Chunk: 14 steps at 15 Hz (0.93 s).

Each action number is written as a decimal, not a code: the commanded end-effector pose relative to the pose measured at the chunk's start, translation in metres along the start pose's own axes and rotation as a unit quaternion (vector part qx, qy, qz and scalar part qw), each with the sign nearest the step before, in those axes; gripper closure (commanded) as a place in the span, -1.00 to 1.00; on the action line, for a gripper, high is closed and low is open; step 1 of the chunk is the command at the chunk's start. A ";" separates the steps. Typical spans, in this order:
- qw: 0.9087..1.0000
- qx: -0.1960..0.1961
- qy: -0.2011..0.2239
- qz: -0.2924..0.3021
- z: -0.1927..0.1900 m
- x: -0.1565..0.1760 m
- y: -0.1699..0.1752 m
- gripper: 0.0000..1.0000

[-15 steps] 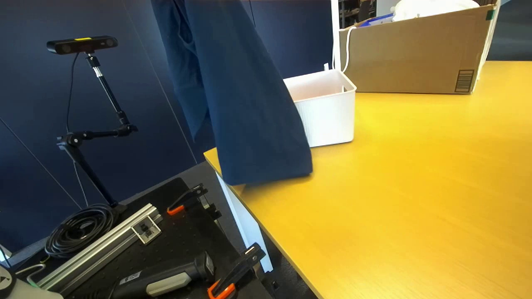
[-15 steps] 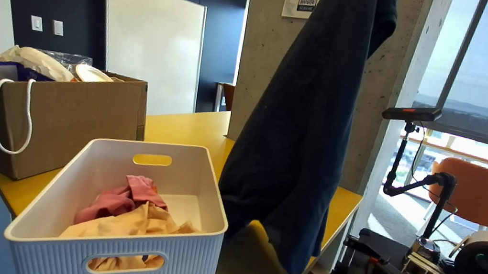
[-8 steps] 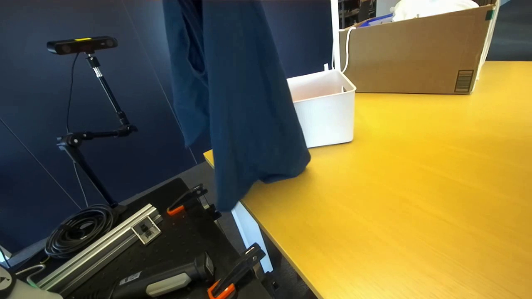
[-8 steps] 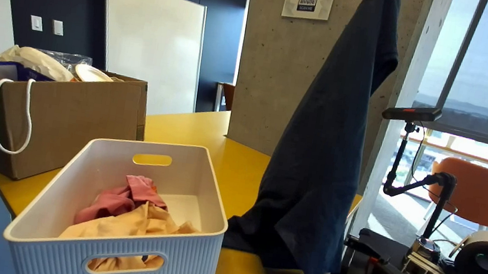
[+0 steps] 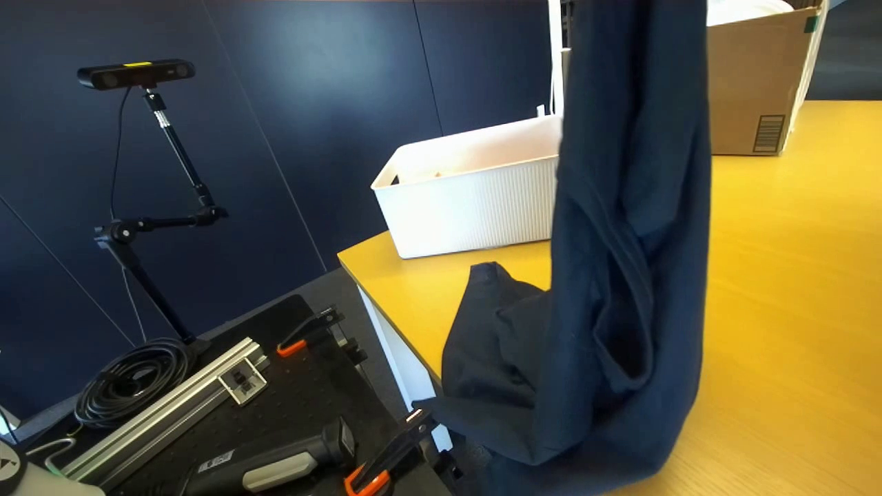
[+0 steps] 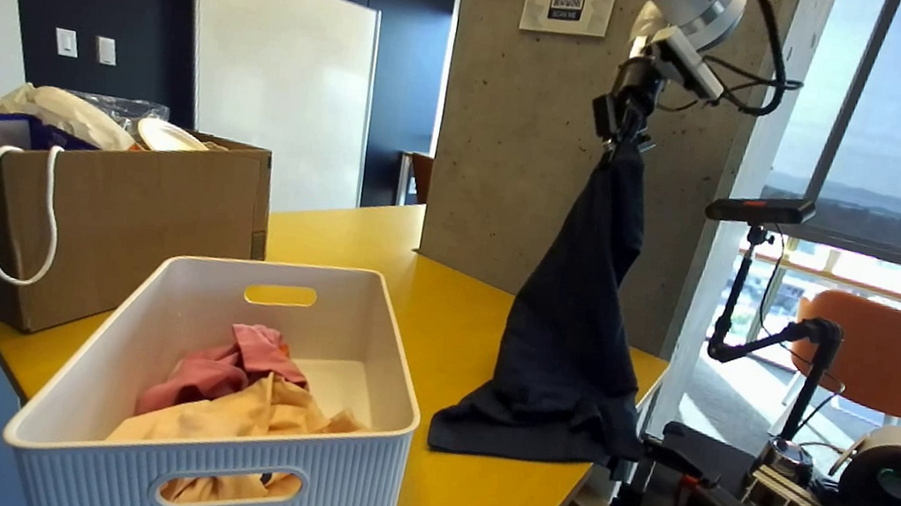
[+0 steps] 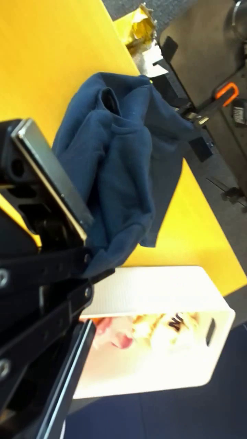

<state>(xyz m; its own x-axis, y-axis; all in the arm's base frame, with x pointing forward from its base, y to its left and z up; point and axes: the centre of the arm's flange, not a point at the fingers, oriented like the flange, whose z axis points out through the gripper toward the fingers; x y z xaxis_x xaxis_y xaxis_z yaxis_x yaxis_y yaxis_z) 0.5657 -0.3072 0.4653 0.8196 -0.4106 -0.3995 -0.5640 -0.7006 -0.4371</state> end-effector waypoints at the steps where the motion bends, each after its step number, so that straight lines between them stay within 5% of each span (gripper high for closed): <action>1: 0.995 -0.062 0.065 0.045 0.028 0.041 -0.021 0.98; 5: 0.978 -0.117 0.156 0.069 0.042 0.070 -0.028 0.98; 9: 0.951 -0.171 0.239 0.100 0.044 0.089 -0.020 0.98; 10: 0.942 -0.185 0.257 0.110 0.046 0.095 -0.013 0.60; 14: 0.902 -0.243 0.325 0.149 0.056 0.109 0.005 0.01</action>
<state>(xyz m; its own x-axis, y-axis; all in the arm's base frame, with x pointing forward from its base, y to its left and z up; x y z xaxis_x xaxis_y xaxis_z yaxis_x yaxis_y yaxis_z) 0.6503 -0.3238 0.3864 0.6630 -0.7432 0.0903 -0.7455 -0.6665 -0.0119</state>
